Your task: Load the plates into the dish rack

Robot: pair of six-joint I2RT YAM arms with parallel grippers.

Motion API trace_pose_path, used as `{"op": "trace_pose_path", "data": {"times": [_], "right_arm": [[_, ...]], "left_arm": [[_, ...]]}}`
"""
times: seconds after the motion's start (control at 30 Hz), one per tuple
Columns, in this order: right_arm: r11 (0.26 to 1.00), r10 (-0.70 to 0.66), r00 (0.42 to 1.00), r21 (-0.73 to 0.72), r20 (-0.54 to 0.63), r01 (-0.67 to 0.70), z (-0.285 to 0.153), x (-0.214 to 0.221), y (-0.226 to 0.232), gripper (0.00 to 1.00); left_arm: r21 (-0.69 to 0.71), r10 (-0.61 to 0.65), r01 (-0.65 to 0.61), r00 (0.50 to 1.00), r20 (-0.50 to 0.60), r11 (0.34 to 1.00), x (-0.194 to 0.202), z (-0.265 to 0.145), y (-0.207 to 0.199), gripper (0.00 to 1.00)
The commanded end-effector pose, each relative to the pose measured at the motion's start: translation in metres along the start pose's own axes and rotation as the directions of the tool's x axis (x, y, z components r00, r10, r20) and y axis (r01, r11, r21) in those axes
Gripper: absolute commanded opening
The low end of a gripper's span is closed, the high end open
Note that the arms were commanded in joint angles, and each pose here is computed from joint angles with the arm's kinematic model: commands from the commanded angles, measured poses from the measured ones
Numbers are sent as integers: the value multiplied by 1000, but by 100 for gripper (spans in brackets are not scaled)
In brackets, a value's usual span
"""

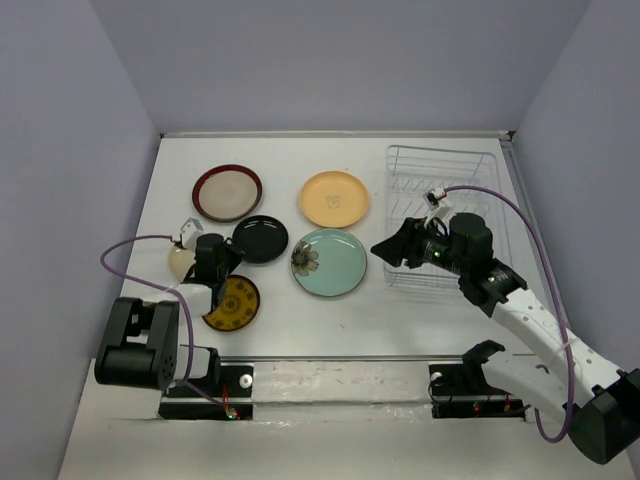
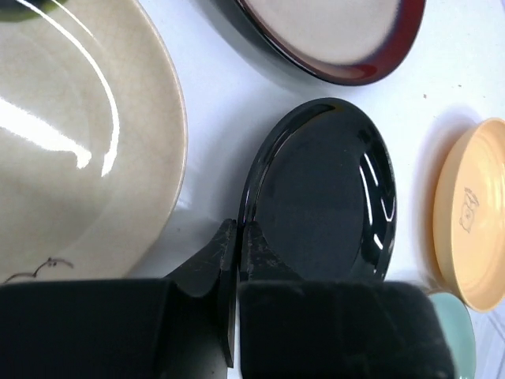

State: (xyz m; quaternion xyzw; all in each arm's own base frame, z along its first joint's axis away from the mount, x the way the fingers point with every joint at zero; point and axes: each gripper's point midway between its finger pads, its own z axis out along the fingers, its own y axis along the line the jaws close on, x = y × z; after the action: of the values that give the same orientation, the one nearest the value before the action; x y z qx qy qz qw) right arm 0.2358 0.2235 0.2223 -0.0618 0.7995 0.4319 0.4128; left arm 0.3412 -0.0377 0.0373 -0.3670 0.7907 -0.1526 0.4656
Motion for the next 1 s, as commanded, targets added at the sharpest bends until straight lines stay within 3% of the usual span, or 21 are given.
{"op": "trace_pose_path", "data": {"times": [0.0, 0.23, 0.3, 0.33, 0.5, 0.6, 0.7, 0.97], "right_arm": [[995, -50, 997, -83, 57, 55, -3, -26, 31, 64], [982, -76, 997, -174, -29, 70, 23, -12, 62, 84], [976, -99, 994, -200, -48, 88, 31, -8, 77, 90], [969, -115, 993, -223, -30, 105, 35, -13, 85, 91], [945, -179, 980, -293, -81, 148, 55, -10, 104, 94], [947, -202, 978, -264, -46, 183, 62, -24, 104, 95], [954, -201, 976, -245, -86, 175, 69, -21, 100, 96], [976, -140, 984, -182, -108, 119, 83, -17, 87, 95]], "left_arm": [[124, -19, 9, 996, 82, 992, -19, -25, -19, 6], [411, -58, -42, 972, 228, 911, -74, -106, -86, 6], [459, -35, -64, 978, 204, 886, -72, -118, -98, 6], [535, -7, -80, 987, 158, 841, -65, -131, -115, 6], [663, 129, -114, 991, 26, 740, -33, -157, -142, 6], [716, 169, -132, 985, 20, 686, -27, -174, -150, 6], [762, 202, -139, 979, 11, 632, -22, -190, -159, 6], [823, 244, -148, 970, 13, 548, -17, -214, -172, 6]]}}
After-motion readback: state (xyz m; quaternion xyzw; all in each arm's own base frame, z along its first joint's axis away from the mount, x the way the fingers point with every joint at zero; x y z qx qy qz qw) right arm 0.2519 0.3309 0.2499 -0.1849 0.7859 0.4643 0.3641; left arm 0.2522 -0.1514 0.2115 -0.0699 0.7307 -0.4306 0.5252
